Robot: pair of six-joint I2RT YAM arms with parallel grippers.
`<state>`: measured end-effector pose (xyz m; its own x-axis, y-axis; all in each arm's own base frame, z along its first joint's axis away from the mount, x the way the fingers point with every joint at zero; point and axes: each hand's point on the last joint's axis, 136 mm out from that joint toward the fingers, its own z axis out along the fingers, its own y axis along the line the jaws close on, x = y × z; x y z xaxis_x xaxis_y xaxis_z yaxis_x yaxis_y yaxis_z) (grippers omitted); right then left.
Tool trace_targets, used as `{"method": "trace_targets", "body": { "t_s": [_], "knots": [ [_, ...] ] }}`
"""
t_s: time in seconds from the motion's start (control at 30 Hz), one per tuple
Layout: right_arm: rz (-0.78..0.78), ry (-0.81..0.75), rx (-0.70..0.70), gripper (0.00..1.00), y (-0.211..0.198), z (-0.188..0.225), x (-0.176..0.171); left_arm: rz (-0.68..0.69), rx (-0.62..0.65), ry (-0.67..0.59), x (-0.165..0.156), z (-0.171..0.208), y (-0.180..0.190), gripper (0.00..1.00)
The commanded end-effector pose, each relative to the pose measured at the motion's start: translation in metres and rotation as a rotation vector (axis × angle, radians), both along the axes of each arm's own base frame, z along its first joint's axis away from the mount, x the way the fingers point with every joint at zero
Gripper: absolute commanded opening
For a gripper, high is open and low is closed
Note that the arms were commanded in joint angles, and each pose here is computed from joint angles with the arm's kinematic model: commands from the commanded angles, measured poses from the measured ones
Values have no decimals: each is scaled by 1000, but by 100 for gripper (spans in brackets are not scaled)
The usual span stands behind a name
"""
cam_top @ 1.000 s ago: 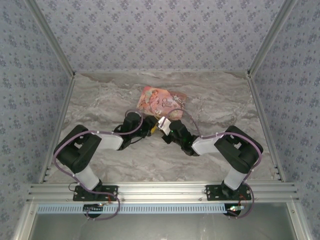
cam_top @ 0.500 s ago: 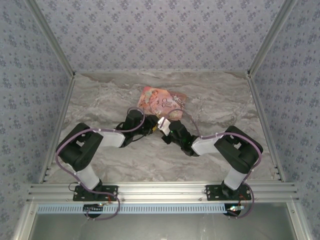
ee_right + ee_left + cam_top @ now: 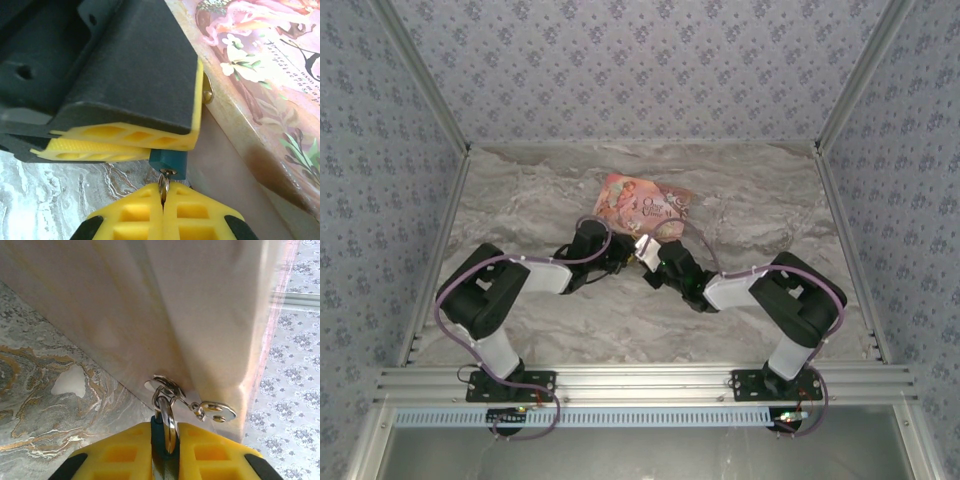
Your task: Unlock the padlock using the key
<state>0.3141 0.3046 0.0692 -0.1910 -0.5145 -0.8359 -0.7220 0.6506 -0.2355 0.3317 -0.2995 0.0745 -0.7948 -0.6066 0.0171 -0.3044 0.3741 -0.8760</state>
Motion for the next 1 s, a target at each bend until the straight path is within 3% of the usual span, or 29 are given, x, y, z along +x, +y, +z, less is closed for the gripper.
{"method": "trace_targets", "body": {
  "t_s": [0.0, 0.3, 0.57, 0.8, 0.97],
  "knots": [
    [66, 44, 94, 0, 11, 13, -8, -31, -5, -25, 0, 9, -7, 11],
    [103, 133, 239, 0, 5, 21, -2, -35, 4, -32, -5, 11, -3, 0],
    [111, 179, 343, 0, -1, 28, 4, -38, 23, -33, -11, 11, 2, 0],
    [78, 76, 172, 0, -6, 18, -1, -26, 14, -44, -8, 18, 4, 0],
    [51, -5, 71, 26, -14, 12, -5, -13, 11, -42, -6, 20, 7, 0]
  ]
}}
